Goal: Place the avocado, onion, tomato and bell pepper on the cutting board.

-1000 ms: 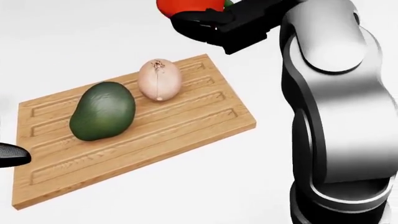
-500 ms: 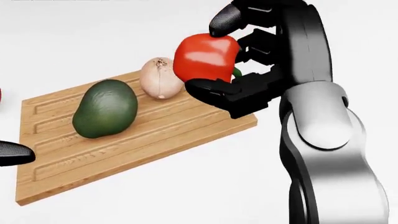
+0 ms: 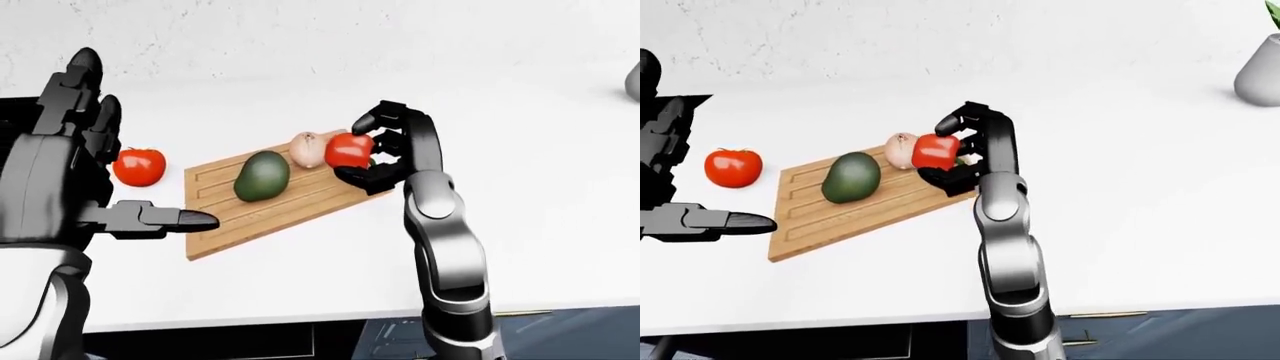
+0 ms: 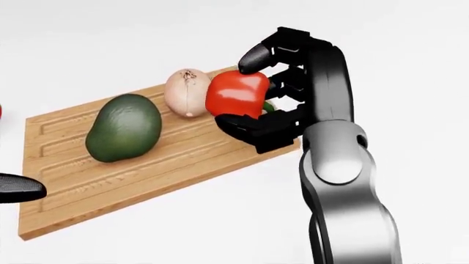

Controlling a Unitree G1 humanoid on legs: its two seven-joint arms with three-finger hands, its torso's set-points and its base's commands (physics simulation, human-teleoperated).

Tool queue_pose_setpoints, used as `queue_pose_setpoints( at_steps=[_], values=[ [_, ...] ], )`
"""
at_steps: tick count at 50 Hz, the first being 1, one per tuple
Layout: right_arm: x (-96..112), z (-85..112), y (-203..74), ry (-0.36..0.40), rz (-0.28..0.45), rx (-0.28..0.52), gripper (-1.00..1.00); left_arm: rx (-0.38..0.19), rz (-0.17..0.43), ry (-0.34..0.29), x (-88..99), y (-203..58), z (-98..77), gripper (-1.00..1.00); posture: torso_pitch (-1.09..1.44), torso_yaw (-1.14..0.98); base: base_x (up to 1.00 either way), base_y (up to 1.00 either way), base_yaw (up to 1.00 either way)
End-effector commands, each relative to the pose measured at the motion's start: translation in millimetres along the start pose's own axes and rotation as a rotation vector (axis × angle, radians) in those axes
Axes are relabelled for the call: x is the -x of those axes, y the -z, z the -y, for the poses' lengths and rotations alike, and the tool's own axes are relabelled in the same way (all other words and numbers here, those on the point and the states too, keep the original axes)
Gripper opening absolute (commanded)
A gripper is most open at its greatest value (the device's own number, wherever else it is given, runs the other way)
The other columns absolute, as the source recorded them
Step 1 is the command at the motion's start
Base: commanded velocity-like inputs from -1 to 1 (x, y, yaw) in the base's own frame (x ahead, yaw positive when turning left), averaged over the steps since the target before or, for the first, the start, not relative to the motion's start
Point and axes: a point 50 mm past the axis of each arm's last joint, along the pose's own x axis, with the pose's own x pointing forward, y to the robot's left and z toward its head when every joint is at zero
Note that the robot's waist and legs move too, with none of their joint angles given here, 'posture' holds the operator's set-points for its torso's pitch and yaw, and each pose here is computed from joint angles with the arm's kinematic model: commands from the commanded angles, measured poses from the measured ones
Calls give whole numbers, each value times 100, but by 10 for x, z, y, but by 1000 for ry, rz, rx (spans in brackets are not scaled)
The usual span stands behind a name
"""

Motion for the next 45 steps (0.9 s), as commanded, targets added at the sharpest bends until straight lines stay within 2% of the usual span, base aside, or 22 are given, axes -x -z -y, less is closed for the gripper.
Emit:
queue_pose_setpoints(
  at_steps=[1,3,6,7,10,18,24,25,29,30,37,38,43,44,45],
  values=[
    [35,20,-172,11,96,-14,-77,-24,63,-25,15,-102,-35,100,0,0,0,0,0],
    [44,18,-175,8,96,-10,-74,-23,63,-25,16,-104,-39,100,0,0,0,0,0],
    [71,19,-173,2,93,-5,-59,-27,63,-25,19,-109,-45,100,0,0,0,0,0],
    [102,41,-131,-5,74,-19,-5,-30,66,-24,-22,-123,-35,100,0,0,0,0,0],
    [106,43,-104,-5,67,-22,7,-31,64,-22,-36,-115,-18,100,0,0,0,0,0],
    [155,56,-101,-10,62,-27,23,-31,64,-24,-25,-103,-25,100,0,0,0,0,0],
    [173,58,-87,-7,55,-34,27,-35,64,-25,-17,-108,-34,100,0,0,0,0,0],
    [179,57,-93,-8,57,-32,37,-32,65,-25,-16,-111,-35,100,0,0,0,0,0],
    [199,61,-91,-9,56,-38,42,-35,62,-27,-8,-104,-38,100,0,0,0,0,0],
    [199,67,-91,-6,55,-39,51,-36,63,-26,-6,-107,-38,100,0,0,0,0,0],
    [203,95,-96,-1,57,-39,60,-37,61,-27,-3,-97,-32,100,0,0,0,0,0],
    [208,93,-98,-3,58,-37,70,-38,59,-27,-4,-92,-30,100,0,0,0,0,0],
    [213,168,-182,17,75,-46,81,-38,58,-39,-34,-121,-77,100,0,0,0,0,0],
    [226,196,-220,31,92,-36,100,-44,55,-40,-51,-131,-87,100,0,0,0,0,0],
    [242,229,-261,43,102,-40,100,-51,54,-42,-67,-140,-104,100,0,0,0,0,0]
  ],
)
